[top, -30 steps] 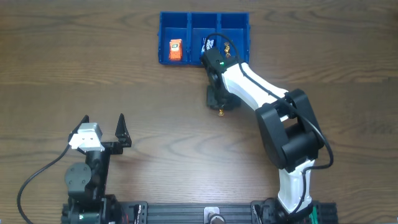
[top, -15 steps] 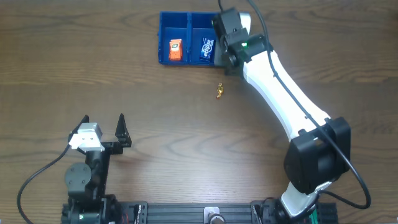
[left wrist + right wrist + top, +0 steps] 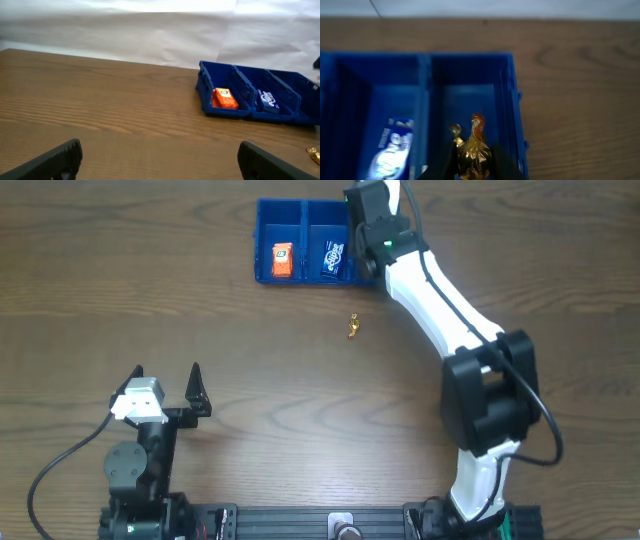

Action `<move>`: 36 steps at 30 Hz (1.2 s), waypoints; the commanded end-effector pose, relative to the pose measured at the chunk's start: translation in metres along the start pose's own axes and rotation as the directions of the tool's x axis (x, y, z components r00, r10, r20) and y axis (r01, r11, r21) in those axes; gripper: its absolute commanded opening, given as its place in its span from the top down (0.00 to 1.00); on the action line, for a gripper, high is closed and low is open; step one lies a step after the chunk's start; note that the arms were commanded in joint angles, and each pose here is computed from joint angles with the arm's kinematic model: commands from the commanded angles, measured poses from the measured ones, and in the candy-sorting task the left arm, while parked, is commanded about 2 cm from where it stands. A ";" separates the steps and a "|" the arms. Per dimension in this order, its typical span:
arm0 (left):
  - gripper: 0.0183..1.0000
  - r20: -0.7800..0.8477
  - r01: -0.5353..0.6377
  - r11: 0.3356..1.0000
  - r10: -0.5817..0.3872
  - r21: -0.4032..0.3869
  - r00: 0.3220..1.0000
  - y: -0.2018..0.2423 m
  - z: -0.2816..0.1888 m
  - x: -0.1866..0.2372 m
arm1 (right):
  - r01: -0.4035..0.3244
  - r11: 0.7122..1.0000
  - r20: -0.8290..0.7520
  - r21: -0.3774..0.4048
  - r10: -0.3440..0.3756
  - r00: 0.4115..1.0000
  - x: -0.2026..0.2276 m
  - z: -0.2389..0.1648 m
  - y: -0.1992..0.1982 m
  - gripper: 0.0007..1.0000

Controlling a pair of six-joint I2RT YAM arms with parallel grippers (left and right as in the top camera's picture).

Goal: Sort Candies Into Trays

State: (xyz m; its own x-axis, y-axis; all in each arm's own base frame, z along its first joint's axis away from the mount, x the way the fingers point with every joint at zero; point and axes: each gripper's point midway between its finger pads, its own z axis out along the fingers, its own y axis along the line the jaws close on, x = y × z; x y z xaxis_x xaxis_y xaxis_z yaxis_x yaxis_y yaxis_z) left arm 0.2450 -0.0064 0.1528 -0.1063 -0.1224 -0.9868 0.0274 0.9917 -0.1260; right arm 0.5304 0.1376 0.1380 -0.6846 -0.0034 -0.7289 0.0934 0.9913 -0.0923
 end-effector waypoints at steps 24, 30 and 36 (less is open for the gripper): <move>0.00 -0.051 0.007 1.000 -0.008 -0.012 0.999 0.003 0.000 0.016 | -0.069 0.997 -0.315 -0.031 0.056 0.947 0.072 -0.043 0.013 0.00; 0.00 -0.051 0.007 1.000 -0.008 -0.012 0.999 0.003 0.000 0.016 | -0.065 0.995 -0.464 -0.075 0.023 0.885 0.125 -0.041 0.036 0.00; 0.01 -0.051 0.007 1.000 -0.008 -0.012 0.999 0.003 0.000 0.016 | -0.047 0.997 -0.545 -0.057 0.008 0.838 0.166 -0.030 0.039 0.03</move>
State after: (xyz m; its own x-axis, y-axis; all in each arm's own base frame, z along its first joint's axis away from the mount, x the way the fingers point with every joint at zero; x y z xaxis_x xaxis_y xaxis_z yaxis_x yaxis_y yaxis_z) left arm 0.2450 -0.0064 0.1530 -0.1059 -0.1220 -0.9869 0.0271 0.9917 -0.1255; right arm 0.4073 0.1793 0.0562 -0.9537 0.0584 -0.2952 0.0641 0.9979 -0.0099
